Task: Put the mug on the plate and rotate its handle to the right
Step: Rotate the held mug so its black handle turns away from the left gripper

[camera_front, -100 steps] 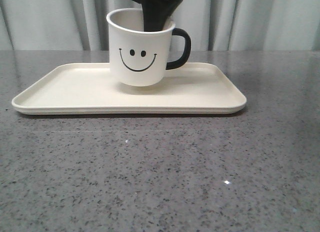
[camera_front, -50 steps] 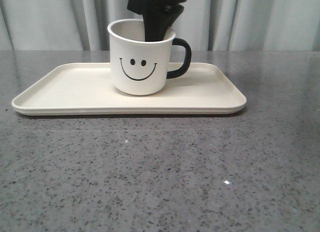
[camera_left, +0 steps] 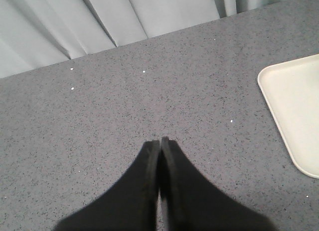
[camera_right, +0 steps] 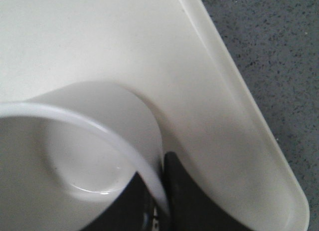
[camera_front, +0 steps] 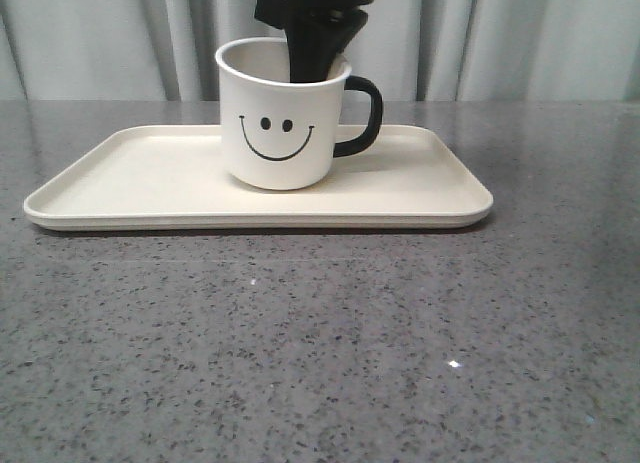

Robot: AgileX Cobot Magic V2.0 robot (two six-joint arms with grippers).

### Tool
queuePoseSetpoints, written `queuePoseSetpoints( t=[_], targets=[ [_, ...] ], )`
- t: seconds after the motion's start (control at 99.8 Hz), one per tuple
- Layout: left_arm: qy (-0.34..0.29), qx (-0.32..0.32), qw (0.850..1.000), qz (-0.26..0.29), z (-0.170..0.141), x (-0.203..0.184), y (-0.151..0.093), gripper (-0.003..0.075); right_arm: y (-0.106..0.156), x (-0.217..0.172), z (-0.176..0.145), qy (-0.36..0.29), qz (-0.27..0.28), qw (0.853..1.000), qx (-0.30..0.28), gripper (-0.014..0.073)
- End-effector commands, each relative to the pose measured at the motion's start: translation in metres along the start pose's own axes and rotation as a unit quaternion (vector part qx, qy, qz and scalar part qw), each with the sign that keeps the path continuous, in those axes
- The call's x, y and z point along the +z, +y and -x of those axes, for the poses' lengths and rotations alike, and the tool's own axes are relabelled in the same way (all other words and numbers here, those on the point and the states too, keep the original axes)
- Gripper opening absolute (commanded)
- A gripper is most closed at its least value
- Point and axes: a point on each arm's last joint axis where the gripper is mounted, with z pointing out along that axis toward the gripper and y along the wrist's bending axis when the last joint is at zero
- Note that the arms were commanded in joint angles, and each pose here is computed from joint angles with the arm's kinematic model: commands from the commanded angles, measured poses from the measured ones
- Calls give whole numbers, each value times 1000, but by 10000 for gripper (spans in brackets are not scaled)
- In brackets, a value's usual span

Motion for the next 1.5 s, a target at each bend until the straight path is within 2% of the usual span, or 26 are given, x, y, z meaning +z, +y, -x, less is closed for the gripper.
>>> queuePoseSetpoints(
  t=[0.0,0.14,0.401,0.871,1.102,1.492],
  targets=[
    [-42,-4,999,4,9,-5,3,-20,4,-33,-4,5,6,1000,-4,-118],
    [-42,-4,999,4,9,-5,3,-20,4,-33,-3,3,5,1000,-4,-100],
    [-43,-4,999,4,9,-5,3,-20,4,-33,-3,1,4,1000,-4,-1],
    [-43,-4,999,4,9,-5,3,-20,3,-35,-2,-5,0,1000,-5,1],
    [-43,-4,999,4,9,-5,3,-20,3,-37,-2,-7,-1,1000,-5,90],
    [-43,-4,999,4,9,-5,3,-20,3,-37,-1,-12,-3,1000,-5,97]
  ],
)
